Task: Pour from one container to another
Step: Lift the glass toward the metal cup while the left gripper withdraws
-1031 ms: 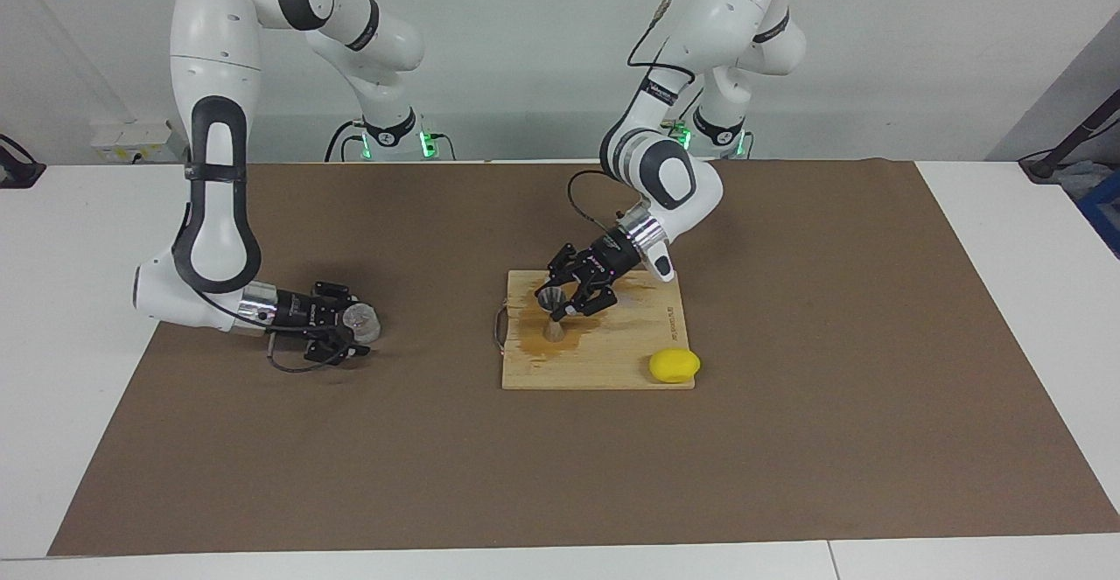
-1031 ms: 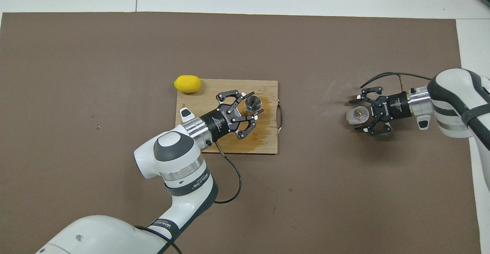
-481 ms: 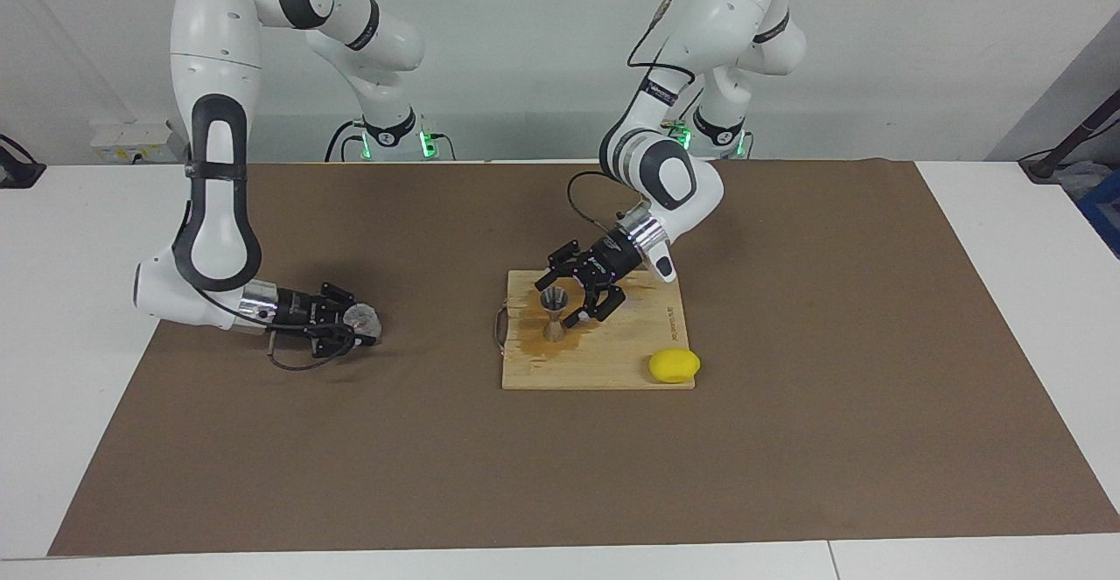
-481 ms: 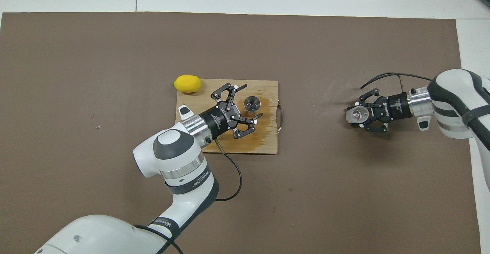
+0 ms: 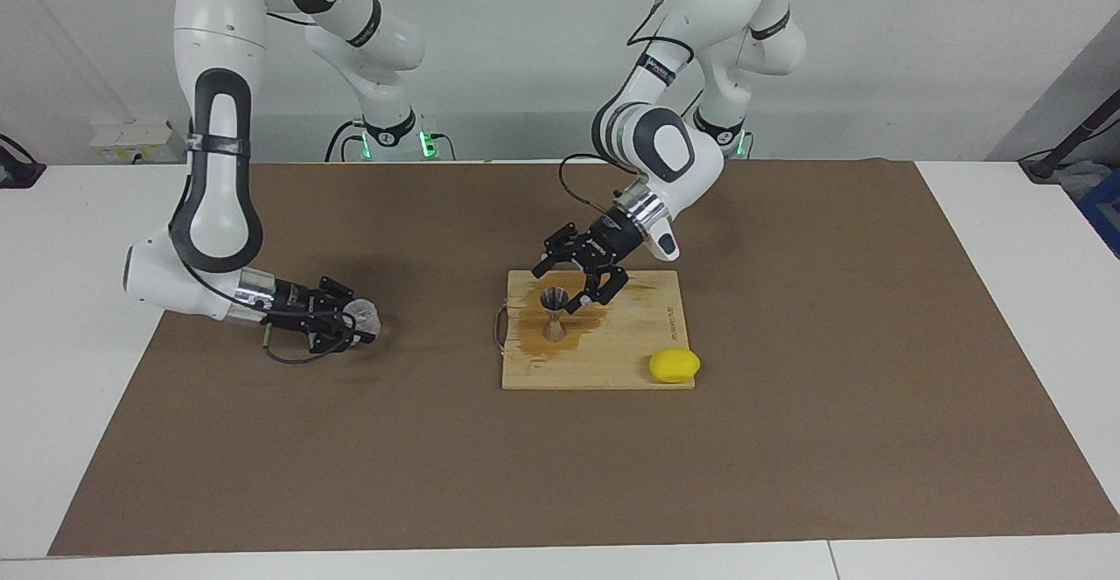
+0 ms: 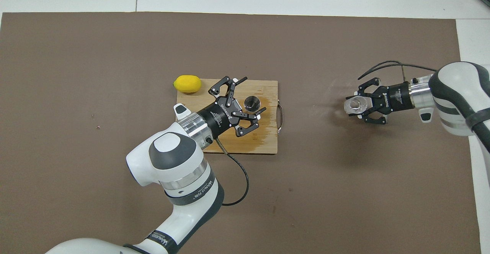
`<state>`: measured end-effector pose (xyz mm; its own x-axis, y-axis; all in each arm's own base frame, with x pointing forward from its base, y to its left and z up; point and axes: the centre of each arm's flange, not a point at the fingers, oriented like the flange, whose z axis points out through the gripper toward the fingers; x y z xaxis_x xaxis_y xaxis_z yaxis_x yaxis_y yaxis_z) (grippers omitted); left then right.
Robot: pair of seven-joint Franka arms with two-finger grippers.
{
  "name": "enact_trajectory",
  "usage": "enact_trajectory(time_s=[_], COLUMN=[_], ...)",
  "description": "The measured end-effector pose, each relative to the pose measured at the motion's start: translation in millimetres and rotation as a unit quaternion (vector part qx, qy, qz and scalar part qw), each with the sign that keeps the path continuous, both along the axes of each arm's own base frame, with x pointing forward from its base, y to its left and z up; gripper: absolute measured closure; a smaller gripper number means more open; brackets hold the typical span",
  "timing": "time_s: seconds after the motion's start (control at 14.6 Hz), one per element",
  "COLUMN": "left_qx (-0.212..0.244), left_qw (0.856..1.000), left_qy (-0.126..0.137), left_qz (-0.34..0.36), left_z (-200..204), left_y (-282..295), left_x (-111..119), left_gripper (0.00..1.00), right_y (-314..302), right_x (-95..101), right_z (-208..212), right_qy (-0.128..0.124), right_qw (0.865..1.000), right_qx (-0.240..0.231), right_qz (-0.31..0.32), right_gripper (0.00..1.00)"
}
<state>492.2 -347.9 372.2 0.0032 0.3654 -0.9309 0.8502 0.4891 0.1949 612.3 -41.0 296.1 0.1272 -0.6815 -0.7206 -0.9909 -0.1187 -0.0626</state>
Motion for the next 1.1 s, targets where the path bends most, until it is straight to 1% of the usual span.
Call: enact_trajectory(time_s=[0.21, 0.48, 0.62, 0.76, 0.82, 1.1], left_qx=[0.006, 0.025, 0.019, 0.023, 0.024, 0.036], left_qw=[1.000, 0.999, 0.999, 0.997, 0.997, 0.993], left_qy=[-0.012, -0.035, -0.049, -0.063, -0.065, -0.059], left_qz=[0.000, -0.012, -0.014, -0.026, -0.039, -0.101], left_z=[11.9, 15.9, 19.9, 25.3, 28.9, 49.3], left_y=[3.4, 17.4, 34.4, 52.1, 60.1, 98.9], left_x=[0.3, 13.4, 28.6, 43.3, 50.4, 81.0], left_gripper=[0.00, 0.00, 0.00, 0.00, 0.00, 0.00], right_y=[47.3, 112.1, 144.1, 170.6, 182.2, 223.3], right_x=[8.3, 16.5, 19.8, 21.6, 22.6, 22.5], right_z=[25.9, 45.0, 54.6, 65.4, 71.1, 86.5], right_qy=[0.004, 0.010, 0.009, 0.009, 0.008, -0.004], right_qw=[0.999, 0.994, 0.990, 0.988, 0.987, 0.982], right_qx=[-0.037, -0.112, -0.140, -0.153, -0.160, -0.184], right_qz=[-0.011, -0.005, -0.012, -0.020, -0.024, -0.038], right_gripper=[0.49, 0.49, 0.49, 0.49, 0.49, 0.49])
